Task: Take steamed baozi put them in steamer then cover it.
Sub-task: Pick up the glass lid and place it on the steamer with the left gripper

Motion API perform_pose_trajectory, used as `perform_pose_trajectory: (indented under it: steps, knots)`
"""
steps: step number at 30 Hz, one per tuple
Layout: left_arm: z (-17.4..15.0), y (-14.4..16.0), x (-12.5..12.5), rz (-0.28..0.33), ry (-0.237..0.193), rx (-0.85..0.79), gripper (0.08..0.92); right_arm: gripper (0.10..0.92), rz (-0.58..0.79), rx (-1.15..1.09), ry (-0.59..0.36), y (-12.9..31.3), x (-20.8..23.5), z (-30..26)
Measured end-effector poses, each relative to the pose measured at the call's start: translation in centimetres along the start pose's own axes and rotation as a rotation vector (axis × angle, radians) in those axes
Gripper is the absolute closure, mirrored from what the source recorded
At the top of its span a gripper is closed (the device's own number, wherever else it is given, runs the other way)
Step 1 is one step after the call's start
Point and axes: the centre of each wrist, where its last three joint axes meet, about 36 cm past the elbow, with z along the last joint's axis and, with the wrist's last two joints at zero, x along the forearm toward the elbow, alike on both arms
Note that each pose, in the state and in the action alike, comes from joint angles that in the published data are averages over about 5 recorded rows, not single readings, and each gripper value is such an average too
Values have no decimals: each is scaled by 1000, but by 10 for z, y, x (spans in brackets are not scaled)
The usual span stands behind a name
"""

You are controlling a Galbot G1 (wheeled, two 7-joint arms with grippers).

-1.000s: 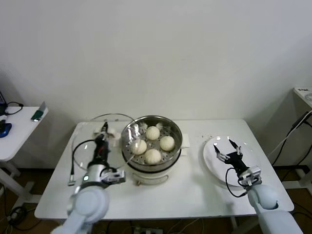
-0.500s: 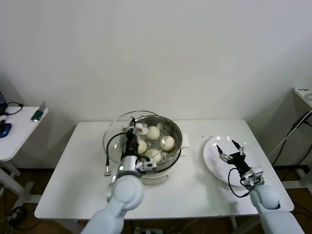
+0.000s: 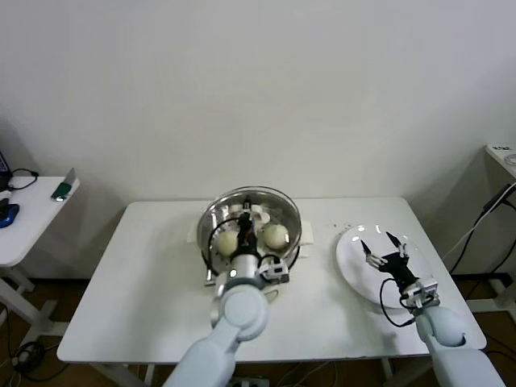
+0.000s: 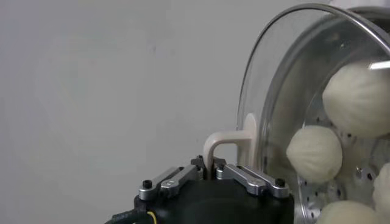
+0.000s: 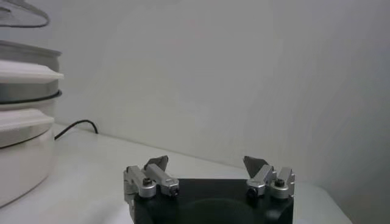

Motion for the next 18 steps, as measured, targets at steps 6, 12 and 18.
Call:
perform_pose_trajectory:
  steps: [6, 12, 18]
  knots:
    - [-8, -7, -3, 8, 3, -19, 845, 200, 1, 1, -1, -1, -1, 0]
    - [-11, -13, -8, 8, 6, -41, 845, 200, -1, 1, -3, 0, -2, 0]
    - [-10, -19, -12, 13, 10, -67, 845, 200, -3, 4, -2, -1, -1, 1]
